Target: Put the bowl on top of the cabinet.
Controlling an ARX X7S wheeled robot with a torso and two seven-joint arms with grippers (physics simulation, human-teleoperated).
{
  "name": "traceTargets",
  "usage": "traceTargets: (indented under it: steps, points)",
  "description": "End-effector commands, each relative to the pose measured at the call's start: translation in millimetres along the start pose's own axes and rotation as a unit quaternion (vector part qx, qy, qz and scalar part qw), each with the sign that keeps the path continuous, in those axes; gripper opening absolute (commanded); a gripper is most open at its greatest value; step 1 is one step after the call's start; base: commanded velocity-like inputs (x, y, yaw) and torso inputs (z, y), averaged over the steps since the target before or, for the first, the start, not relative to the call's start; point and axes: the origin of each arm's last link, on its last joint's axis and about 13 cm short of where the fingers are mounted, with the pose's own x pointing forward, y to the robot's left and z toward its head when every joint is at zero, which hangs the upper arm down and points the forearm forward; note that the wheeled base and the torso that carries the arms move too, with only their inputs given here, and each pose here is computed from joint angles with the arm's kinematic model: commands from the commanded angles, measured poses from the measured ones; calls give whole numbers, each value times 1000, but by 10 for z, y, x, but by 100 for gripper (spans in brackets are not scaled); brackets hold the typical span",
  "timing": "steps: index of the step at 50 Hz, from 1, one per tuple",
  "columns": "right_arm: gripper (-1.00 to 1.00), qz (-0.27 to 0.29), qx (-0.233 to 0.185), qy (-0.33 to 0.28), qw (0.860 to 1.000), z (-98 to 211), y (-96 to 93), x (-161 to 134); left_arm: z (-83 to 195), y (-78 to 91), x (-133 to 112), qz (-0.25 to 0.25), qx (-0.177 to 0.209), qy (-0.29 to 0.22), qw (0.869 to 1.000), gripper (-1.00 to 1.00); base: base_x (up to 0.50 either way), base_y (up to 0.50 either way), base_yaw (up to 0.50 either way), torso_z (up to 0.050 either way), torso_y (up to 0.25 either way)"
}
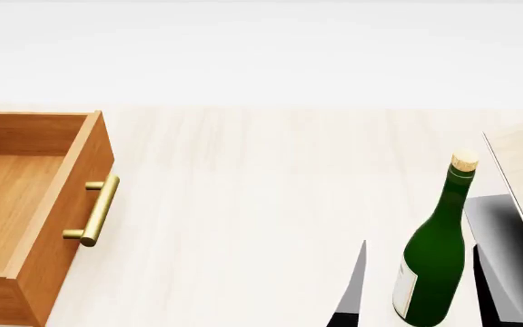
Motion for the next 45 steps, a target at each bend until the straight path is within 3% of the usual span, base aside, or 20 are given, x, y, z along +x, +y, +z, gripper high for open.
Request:
traceTargets:
  steps: [1,5,6,15,16,17,19,22,24,31,40,43,45]
  points:
    - [100,-2,2,-4,1000,25,-2,-11,-203,308,-456,-77,-1,-52,996,100,0,0,0,0,0]
    - [100,-7,4,-12,1000,51,-15,-16,-321,458,-603,-107,11,-97,989,100,0,0,0,0,0]
    - [100,-12,4,-17,1000,64,-23,-17,-408,545,-689,-124,25,-142,982,100,0,0,0,0,0]
    - [100,-29,5,-48,998,121,-57,-39,-921,1050,-970,-199,44,-192,960,100,0,0,0,0,0]
    - [100,-36,6,-60,997,142,-69,-43,-1056,1153,-1011,-213,68,-229,947,100,0,0,0,0,0]
    - [100,-36,6,-60,997,142,-69,-44,-1062,1154,-1008,-213,68,-229,947,100,0,0,0,0,0]
    - [100,-48,11,-78,996,180,-93,-52,-1348,1342,-1078,-271,82,-242,928,100,0,0,0,0,0]
    - [100,-58,12,-92,994,210,-108,-63,-1494,1480,-1147,-291,73,-284,911,100,0,0,0,0,0]
    - [100,-72,10,-112,991,254,-125,-81,-1581,1618,-1240,-302,46,-315,899,100,0,0,0,0,0]
    - [100,-112,11,-166,980,378,-164,-146,-1798,1941,-1415,-320,4,-374,871,100,0,0,0,0,0]
    - [100,-142,18,-233,962,466,-171,-235,-1946,2178,-1539,-321,-51,-452,831,100,0,0,0,0,0]
    - [100,-148,12,-255,955,475,-159,-263,-1990,2237,-1567,-327,-67,-454,826,100,0,0,0,0,0]
    - [100,-151,15,-266,952,491,-153,-287,-2019,2274,-1598,-331,-77,-468,816,100,0,0,0,0,0]
